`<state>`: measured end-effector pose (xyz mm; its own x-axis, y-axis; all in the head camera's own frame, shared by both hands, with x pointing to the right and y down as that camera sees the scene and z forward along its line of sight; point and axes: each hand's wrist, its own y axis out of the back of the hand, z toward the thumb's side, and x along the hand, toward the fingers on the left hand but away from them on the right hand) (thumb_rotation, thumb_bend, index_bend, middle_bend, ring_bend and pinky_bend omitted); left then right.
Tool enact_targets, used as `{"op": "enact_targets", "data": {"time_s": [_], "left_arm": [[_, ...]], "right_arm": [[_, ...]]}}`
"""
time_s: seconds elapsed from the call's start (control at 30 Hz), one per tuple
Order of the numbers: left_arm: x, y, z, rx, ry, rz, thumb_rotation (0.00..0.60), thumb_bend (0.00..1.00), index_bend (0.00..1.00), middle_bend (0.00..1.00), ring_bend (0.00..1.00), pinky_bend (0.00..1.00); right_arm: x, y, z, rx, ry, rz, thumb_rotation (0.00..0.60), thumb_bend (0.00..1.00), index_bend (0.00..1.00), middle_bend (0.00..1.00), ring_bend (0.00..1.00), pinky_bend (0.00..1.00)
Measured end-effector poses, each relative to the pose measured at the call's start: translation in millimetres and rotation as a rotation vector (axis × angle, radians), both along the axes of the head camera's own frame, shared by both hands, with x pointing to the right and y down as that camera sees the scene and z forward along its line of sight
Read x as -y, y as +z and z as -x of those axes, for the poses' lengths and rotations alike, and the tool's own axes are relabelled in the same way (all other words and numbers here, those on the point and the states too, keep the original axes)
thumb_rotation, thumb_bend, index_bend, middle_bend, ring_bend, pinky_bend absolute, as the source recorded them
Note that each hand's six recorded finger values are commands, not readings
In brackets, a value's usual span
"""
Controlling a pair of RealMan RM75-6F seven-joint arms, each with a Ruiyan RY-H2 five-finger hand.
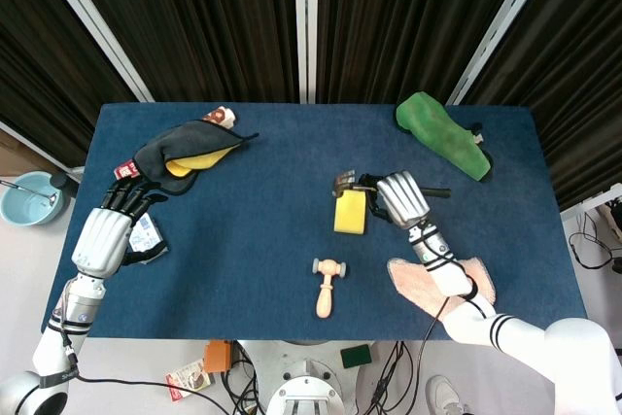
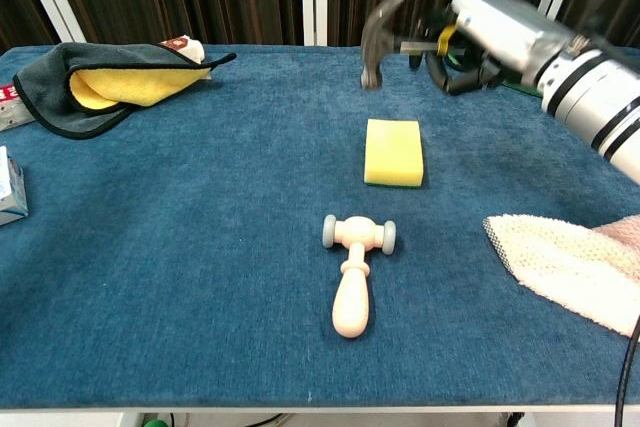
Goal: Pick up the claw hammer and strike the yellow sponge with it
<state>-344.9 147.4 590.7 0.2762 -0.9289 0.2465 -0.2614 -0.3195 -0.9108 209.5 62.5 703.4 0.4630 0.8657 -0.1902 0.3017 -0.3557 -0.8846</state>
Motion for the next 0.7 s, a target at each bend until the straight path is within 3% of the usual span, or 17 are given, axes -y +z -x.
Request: {"op": "enact_targets", "data": {"time_s": [0.07,0.2,0.57,0.7], "left_arm": [[0.1,0.5,-0.4,-0.001,0.0,0.001,0.6,0.12,0.28,0.18,0.08,0.11],[0.0,2.4,-0.7,-0.002,0.0,0.005,0.6,0.12,0.28,0.18,0.08,0.11],[-1.7,5.8,3.2,0.002,-0.008,0.016,0.6,0.12,0.28,0.18,0.08,0.11],[-1.6,5.2,3.7,0.001,-0.009,0.015,0.6,0.12,0.28,0.18,0.08,0.11]], "right_arm": [[3.5,-11.2,-2.5,0.052,0.017,-0.026,0.6,1.0,1.0,0.87,0.86,0.82],[0.7,-6.4,-3.8,0.029,0.006,-0.011,0.6,1.0,1.0,0.87,0.86,0.82],[-26.8,57.9,-6.3,-0.345,-0.15,0.13,0.6,1.0,1.0,0.87,0.86,0.82],[-24.0,52.7,-7.3,-0.32,-0.126,0.118,0.6,1.0,1.0,0.87,0.86,0.82]]}}
